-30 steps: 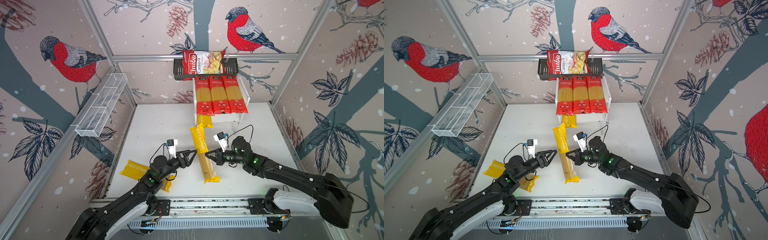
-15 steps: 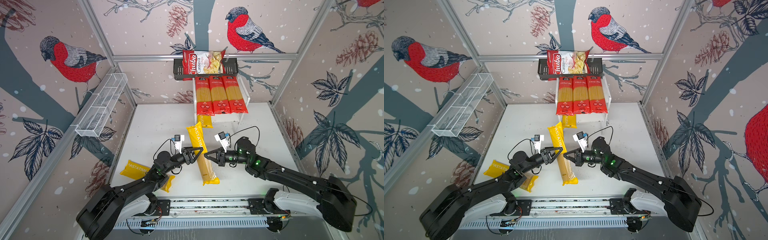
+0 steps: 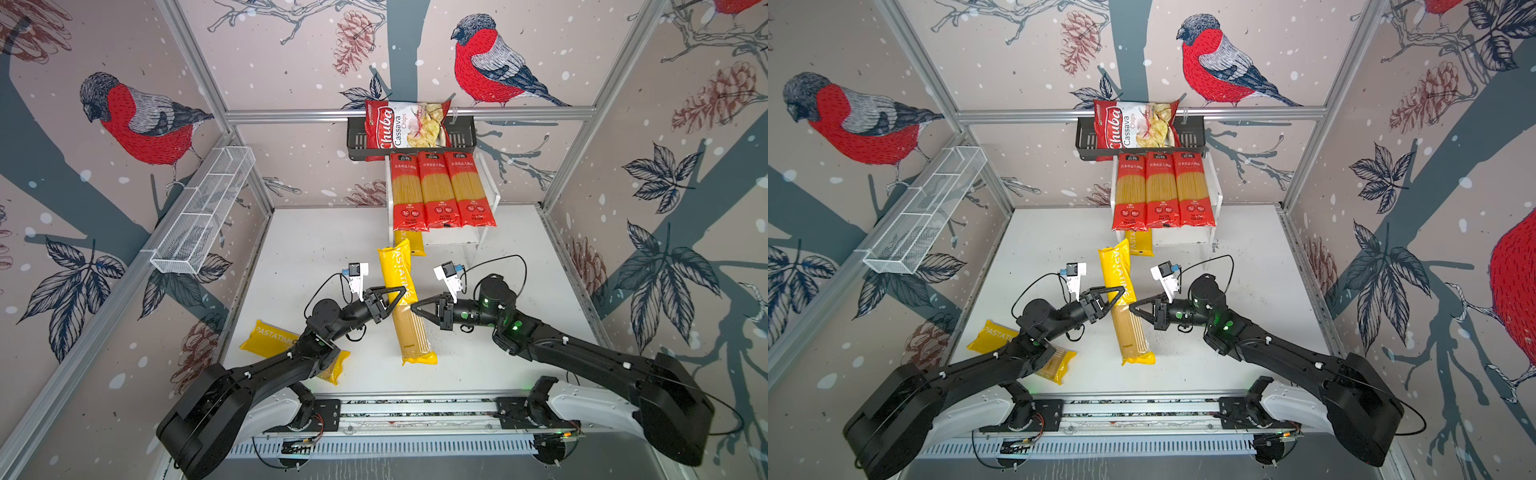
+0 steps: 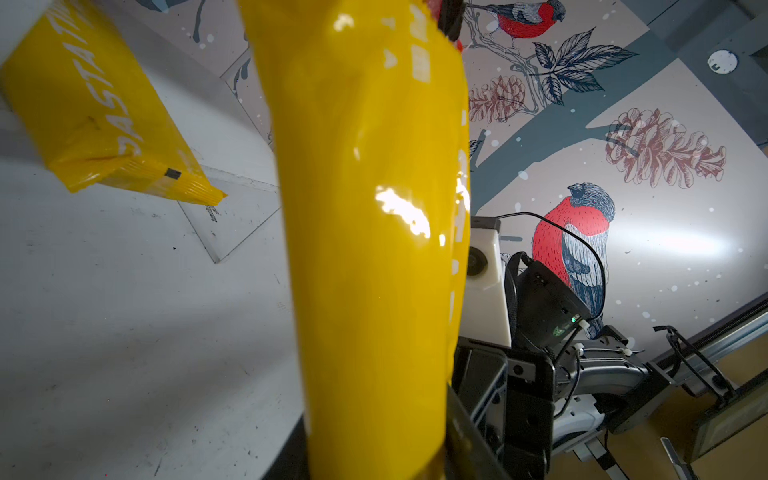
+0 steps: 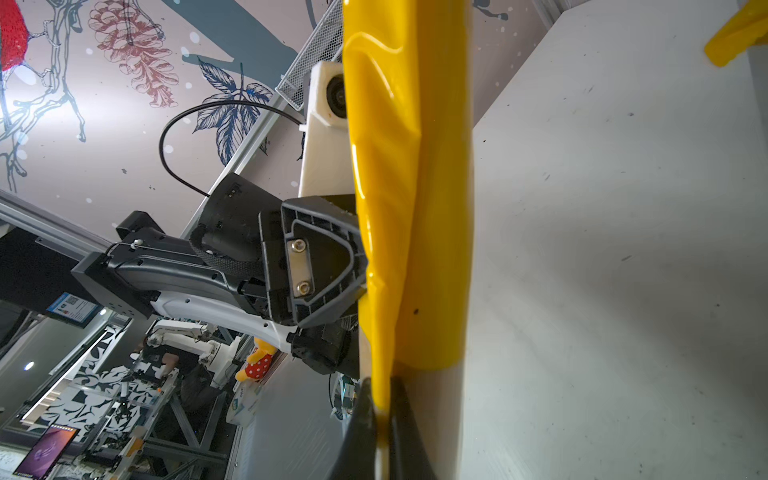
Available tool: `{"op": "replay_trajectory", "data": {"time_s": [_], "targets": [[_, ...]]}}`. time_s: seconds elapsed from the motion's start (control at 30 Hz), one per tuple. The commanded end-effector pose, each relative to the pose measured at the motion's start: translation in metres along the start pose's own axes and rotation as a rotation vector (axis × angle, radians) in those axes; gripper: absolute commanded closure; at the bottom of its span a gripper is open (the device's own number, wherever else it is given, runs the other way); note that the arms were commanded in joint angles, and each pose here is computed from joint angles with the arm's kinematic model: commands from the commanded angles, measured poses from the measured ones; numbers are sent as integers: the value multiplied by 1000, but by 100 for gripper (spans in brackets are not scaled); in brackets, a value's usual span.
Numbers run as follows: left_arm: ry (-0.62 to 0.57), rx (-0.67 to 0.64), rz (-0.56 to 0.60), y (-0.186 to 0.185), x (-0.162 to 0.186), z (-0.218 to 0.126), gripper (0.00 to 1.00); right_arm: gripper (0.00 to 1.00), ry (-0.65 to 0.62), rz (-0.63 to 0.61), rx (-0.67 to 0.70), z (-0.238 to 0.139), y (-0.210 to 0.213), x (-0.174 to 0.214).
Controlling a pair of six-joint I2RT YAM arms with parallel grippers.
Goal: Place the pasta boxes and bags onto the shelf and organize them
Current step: 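Lift the upright PASTATIME bag and carry it toward the shelf, then lower the bag into the shelf front beside the other yellow bag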
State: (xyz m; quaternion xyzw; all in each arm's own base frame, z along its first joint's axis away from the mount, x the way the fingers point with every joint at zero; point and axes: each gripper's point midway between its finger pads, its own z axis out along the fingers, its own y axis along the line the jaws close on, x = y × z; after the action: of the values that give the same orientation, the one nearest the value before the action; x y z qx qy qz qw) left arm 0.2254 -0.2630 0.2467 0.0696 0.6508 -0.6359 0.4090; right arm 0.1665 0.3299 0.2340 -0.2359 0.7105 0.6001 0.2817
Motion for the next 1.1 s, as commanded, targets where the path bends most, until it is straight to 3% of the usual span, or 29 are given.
{"op": "replay_trajectory", "data": {"time_s": [0.0,0.1,0.23,0.33,0.43,0.57,0.67,0.87,1.07], "targets": [[-1,75,52,-19,-5,2,69,94,-102,-1,6,0,3,-20],[-12,51,31,-14,-8,4,75,89,-125,29,48,1,-6,-18],[-57,-11,-35,1,-13,4,91,82,-160,81,104,-1,-20,-9],[-110,-7,-62,2,-20,2,95,76,-179,136,126,-5,-30,1],[-144,-7,-74,1,-28,3,95,63,-184,167,143,-9,-37,12],[-216,13,-109,-4,-43,4,95,39,-185,233,192,-20,-51,34],[-268,14,-132,-4,-53,4,95,28,-201,305,172,-31,-54,50],[-343,-13,-181,-3,-55,16,93,24,-272,345,139,-37,-43,56],[-394,9,-276,-4,-49,29,91,29,-433,367,71,-50,-36,33]]}}
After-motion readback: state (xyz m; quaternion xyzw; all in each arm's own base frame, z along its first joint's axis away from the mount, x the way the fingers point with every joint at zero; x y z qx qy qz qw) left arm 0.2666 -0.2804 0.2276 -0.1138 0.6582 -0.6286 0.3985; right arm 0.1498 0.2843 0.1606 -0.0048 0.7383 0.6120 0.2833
